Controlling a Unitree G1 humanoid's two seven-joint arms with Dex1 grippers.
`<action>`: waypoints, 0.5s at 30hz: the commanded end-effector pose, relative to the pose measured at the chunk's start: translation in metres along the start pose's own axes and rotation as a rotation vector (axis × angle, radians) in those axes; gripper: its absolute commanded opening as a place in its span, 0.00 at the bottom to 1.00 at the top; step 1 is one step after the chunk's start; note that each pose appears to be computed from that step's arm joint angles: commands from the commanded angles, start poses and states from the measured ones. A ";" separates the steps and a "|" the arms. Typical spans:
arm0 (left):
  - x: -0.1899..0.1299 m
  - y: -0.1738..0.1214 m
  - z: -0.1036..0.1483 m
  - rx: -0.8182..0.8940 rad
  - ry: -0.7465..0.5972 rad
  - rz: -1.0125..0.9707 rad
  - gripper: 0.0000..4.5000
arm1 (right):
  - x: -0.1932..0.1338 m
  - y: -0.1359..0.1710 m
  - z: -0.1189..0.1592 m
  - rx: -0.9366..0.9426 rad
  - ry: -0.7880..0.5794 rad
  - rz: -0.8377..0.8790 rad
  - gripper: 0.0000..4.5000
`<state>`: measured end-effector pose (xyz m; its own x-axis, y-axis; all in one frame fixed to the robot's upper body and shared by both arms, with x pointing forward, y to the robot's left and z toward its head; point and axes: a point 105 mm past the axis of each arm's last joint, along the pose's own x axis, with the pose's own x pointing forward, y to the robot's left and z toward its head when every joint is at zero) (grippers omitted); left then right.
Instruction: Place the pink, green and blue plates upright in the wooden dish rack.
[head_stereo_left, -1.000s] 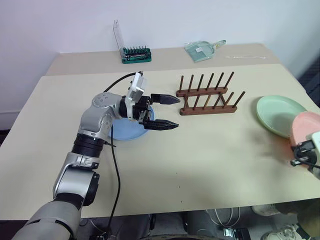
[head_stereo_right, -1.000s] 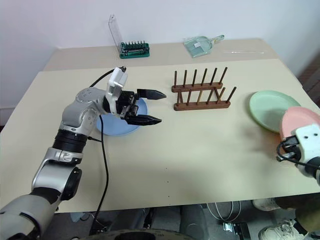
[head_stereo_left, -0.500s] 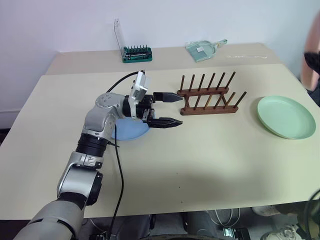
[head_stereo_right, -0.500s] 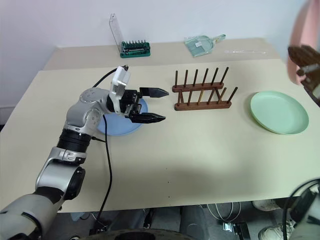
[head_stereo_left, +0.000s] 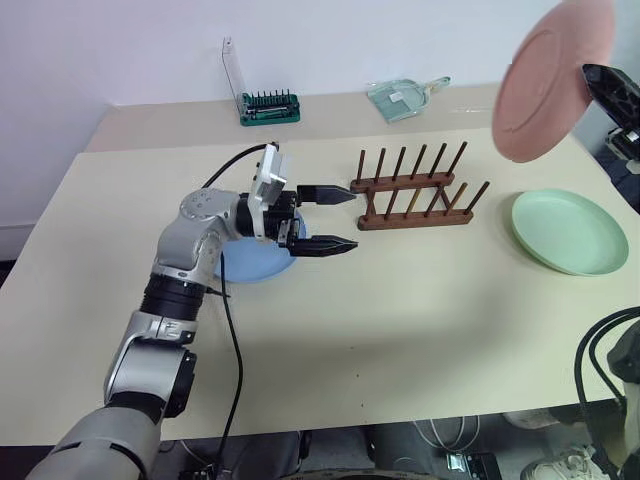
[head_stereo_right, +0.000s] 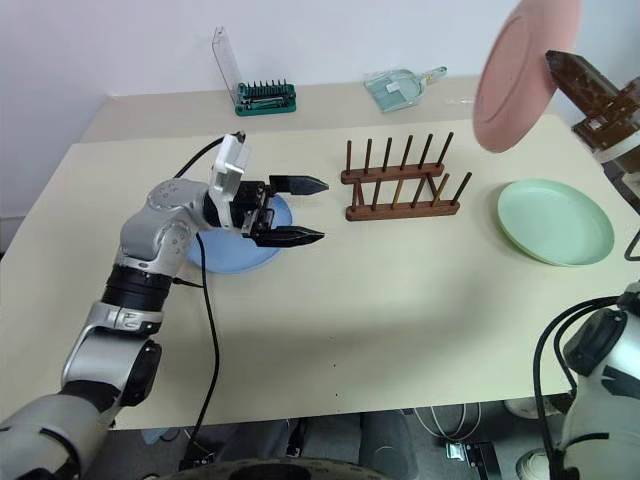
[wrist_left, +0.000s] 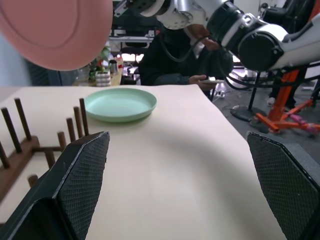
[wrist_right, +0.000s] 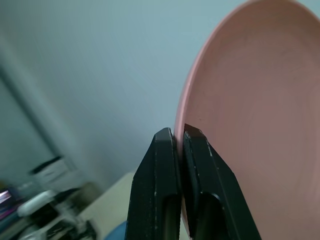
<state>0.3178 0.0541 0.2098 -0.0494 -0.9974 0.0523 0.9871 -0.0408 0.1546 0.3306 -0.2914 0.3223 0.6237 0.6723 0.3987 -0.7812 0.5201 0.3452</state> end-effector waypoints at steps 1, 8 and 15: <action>-0.003 -0.002 0.015 0.047 -0.030 0.010 1.00 | 0.006 0.012 0.002 0.002 0.043 0.108 0.02; -0.003 -0.005 0.015 0.051 -0.027 0.018 1.00 | 0.005 -0.007 -0.014 0.031 0.103 0.091 0.02; -0.005 -0.008 0.014 0.047 -0.015 0.029 1.00 | 0.008 -0.015 -0.016 0.013 0.127 0.072 0.02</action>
<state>0.3124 0.0576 0.2091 -0.0168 -0.9988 0.0450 0.9879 -0.0097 0.1549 0.3502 -0.2830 0.2860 0.5757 0.7687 0.2788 -0.7970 0.4511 0.4017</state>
